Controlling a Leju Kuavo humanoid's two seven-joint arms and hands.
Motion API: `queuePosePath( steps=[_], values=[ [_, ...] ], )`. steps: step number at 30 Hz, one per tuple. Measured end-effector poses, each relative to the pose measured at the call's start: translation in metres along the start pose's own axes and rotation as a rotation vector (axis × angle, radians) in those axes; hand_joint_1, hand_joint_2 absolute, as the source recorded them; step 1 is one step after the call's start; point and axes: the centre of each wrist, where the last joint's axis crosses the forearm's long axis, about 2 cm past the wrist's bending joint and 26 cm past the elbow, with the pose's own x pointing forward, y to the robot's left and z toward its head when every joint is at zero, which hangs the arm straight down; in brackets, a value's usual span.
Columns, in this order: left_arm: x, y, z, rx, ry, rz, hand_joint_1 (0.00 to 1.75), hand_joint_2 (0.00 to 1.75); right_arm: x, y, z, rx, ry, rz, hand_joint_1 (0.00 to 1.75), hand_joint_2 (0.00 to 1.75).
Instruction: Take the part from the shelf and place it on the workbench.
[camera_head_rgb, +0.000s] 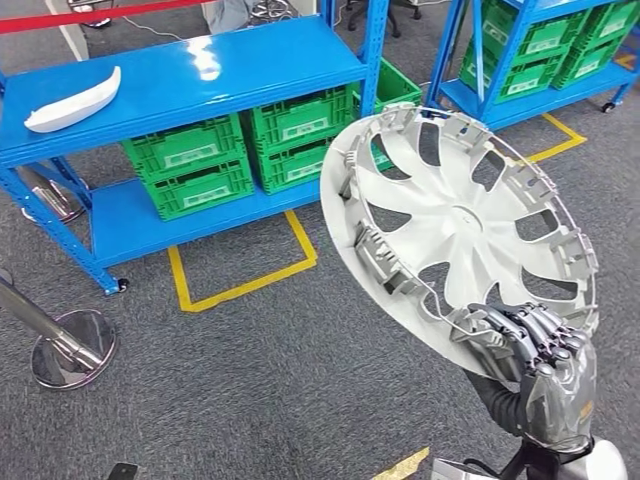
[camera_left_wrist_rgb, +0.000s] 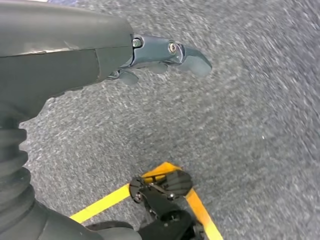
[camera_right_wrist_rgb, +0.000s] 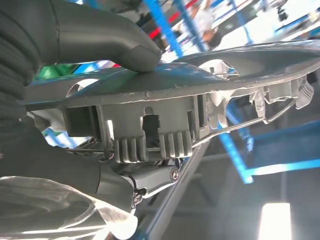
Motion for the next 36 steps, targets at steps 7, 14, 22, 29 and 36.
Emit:
queuePosePath(
  steps=[7, 14, 22, 29, 36],
  values=[
    [0.002, 0.001, 0.001, -0.01, 0.005, -0.017, 0.0, 1.75, 0.001, -0.005, 0.004, -0.009, 0.023, 0.032, 1.75, 1.75],
    [0.001, 0.0, 0.003, -0.024, 0.003, -0.032, 0.0, 1.75, 0.001, -0.007, 0.006, -0.011, 0.036, 0.041, 1.75, 1.75],
    [0.006, 0.001, 0.002, -0.025, -0.015, -0.04, 0.0, 1.75, 0.002, -0.01, 0.006, -0.018, 0.038, 0.047, 1.75, 1.75],
    [0.007, -0.002, 0.001, -0.027, -0.014, -0.025, 0.0, 1.75, 0.001, -0.011, 0.005, -0.019, 0.051, 0.078, 1.75, 1.75],
    [0.01, -0.001, 0.0, -0.016, -0.028, -0.015, 0.0, 1.75, -0.001, -0.014, 0.004, -0.027, 0.075, 0.109, 1.75, 1.75]
  ],
)
